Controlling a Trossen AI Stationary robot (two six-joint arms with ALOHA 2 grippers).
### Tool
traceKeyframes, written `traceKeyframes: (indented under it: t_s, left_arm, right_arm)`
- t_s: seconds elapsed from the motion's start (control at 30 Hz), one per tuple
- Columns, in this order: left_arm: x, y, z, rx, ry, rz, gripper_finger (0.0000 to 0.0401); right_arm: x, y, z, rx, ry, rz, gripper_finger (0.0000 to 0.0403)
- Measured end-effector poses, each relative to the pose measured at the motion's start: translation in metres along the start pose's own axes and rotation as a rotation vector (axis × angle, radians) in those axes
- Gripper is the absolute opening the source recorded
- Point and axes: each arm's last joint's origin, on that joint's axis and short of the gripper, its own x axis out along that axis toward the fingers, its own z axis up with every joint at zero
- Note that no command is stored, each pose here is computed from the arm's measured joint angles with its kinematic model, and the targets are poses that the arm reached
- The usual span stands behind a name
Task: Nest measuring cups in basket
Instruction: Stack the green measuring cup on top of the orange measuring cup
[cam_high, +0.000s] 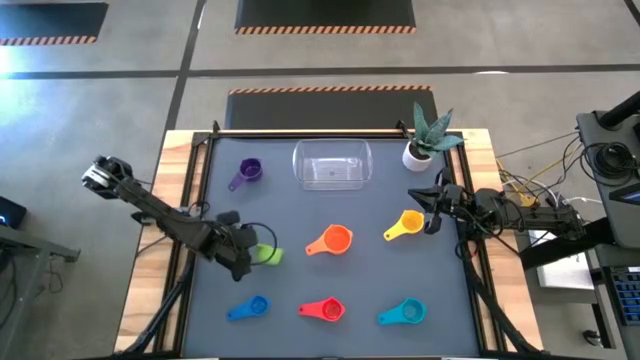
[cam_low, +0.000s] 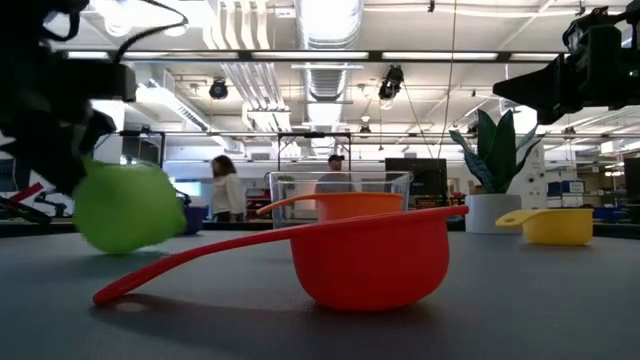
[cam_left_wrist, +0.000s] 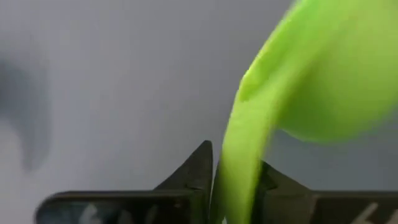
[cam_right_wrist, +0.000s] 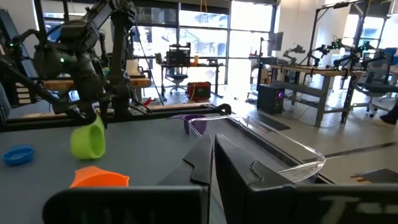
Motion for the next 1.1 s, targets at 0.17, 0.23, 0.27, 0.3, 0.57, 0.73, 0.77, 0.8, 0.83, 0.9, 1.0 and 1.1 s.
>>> traceKeyframes:
  t_s: [0.17, 0.23, 0.27, 0.3, 0.57, 0.73, 0.77, 0.8, 0.83, 0.9, 1.0, 1.1]
  left_arm:
    - [-0.012, -0.003, 0.015, 0.029, -0.058, -0.008, 0.0000]
    - [-0.016, -0.003, 0.019, 0.038, -0.079, 0.001, 0.0000]
    - [-0.018, -0.003, 0.021, 0.040, -0.094, 0.016, 0.0000]
    - [-0.021, -0.003, 0.023, 0.041, -0.111, 0.032, 0.0000]
    - [-0.036, -0.005, 0.045, 0.138, -0.315, 0.187, 0.0000]
    - [-0.038, -0.014, 0.065, 0.235, -0.402, 0.290, 0.0000]
    - [-0.036, -0.016, 0.068, 0.252, -0.406, 0.328, 0.0000]
    - [-0.033, -0.017, 0.070, 0.271, -0.411, 0.368, 0.0000]
    - [-0.029, -0.019, 0.072, 0.290, -0.413, 0.403, 0.0000]
    - [-0.020, -0.024, 0.077, 0.328, -0.419, 0.453, 0.0000]
    - [-0.004, -0.033, 0.088, 0.366, -0.437, 0.470, 0.0000]
    - [0.013, -0.043, 0.097, 0.407, -0.461, 0.485, 0.0000]
  right_arm:
    - [0.000, 0.000, 0.000, 0.000, 0.000, 0.000, 0.0009]
    - [0.000, 0.000, 0.000, 0.000, 0.001, 0.000, 0.0009]
    - [0.000, 0.000, 0.000, 0.000, 0.000, 0.000, 0.0009]
    - [0.000, 0.000, 0.000, 0.000, 0.000, 0.000, 0.0009]
    - [0.000, 0.000, 0.000, 0.000, 0.001, 0.000, 0.0009]
    - [0.000, 0.000, 0.000, 0.000, 0.000, 0.000, 0.0009]
    - [0.000, 0.000, 0.000, 0.000, 0.000, 0.000, 0.0009]
    - [0.000, 0.000, 0.000, 0.000, 0.001, 0.000, 0.0009]
    - [0.000, 0.000, 0.000, 0.000, 0.001, 0.000, 0.0009]
    - [0.000, 0.000, 0.000, 0.000, 0.000, 0.000, 0.0009]
    - [0.000, 0.000, 0.000, 0.000, 0.000, 0.000, 0.0009]
    - [0.000, 0.000, 0.000, 0.000, 0.000, 0.000, 0.0009]
